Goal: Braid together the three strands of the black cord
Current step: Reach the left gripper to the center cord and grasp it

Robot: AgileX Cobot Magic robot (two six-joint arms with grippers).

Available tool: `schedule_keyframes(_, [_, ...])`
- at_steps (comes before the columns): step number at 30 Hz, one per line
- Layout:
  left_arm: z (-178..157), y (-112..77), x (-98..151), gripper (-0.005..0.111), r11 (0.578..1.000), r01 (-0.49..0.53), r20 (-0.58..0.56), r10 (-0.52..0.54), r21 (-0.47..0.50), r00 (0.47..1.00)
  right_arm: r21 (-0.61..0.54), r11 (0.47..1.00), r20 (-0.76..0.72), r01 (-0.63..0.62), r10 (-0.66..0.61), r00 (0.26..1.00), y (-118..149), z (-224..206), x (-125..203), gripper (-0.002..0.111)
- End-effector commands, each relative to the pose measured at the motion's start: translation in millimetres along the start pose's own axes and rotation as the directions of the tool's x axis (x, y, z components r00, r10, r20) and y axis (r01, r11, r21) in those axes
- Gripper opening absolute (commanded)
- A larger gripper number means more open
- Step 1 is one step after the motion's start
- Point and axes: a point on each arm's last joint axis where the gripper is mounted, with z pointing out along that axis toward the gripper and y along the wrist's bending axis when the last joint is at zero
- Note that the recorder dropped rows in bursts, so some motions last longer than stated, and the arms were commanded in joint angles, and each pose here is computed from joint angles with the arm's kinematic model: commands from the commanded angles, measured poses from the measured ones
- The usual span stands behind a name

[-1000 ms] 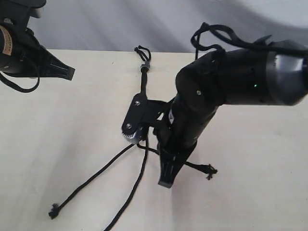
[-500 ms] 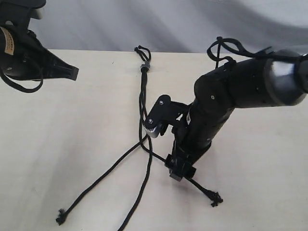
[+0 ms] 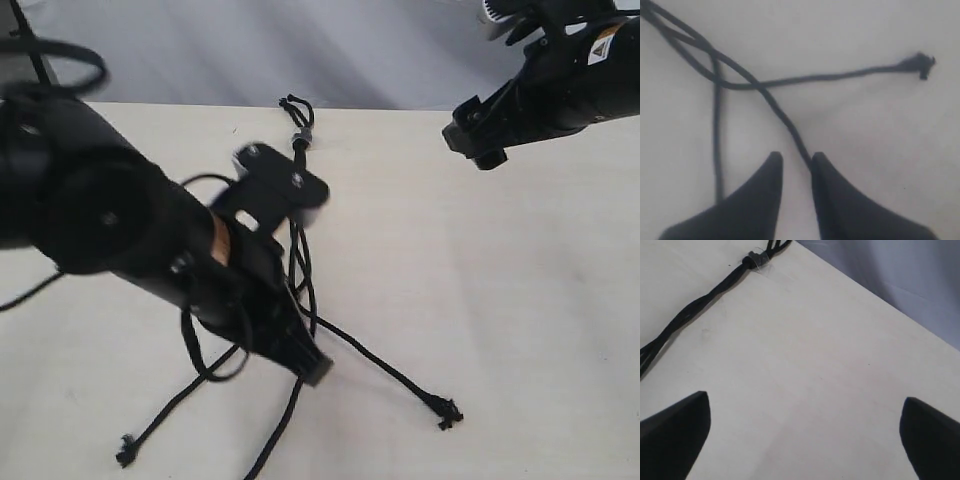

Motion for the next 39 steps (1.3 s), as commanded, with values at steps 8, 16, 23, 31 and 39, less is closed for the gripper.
schedule_keyframes(8, [74.9, -20.1, 17.3, 0.044, 1.000, 0.003, -0.168, -0.001, 0.013, 0.986, 0.011, 1.000, -0.010, -0.015, 0.015, 1.000, -5.2, 12.3, 3.8, 0.095])
schedule_keyframes(16, [87.9, -18.8, 21.8, 0.005, 1.000, -0.012, -0.192, 0.013, 0.004, 0.981, 0.012, 1.000, -0.007, -0.016, 0.016, 1.000, -5.3, 12.3, 3.6, 0.095])
schedule_keyframes(23, [79.9, -16.9, 13.3, 0.000, 0.998, -0.064, -0.193, 0.061, -0.012, 0.979, 0.012, 1.000, -0.007, -0.016, 0.016, 1.000, -5.3, 12.3, 3.6, 0.095])
schedule_keyframes(31, [47.6, 41.2, -6.7, 0.000, 0.949, -0.228, -0.183, 0.190, -0.218, 0.965, 0.011, 1.000, -0.011, -0.016, 0.016, 1.000, -5.2, 12.3, 3.9, 0.095])
schedule_keyframes(39, [79.8, 78.6, 20.3, 0.000, 0.954, -0.205, -0.155, 0.174, -0.216, 0.972, 0.011, 1.000, -0.011, -0.016, 0.016, 1.000, -5.2, 12.3, 3.9, 0.095])
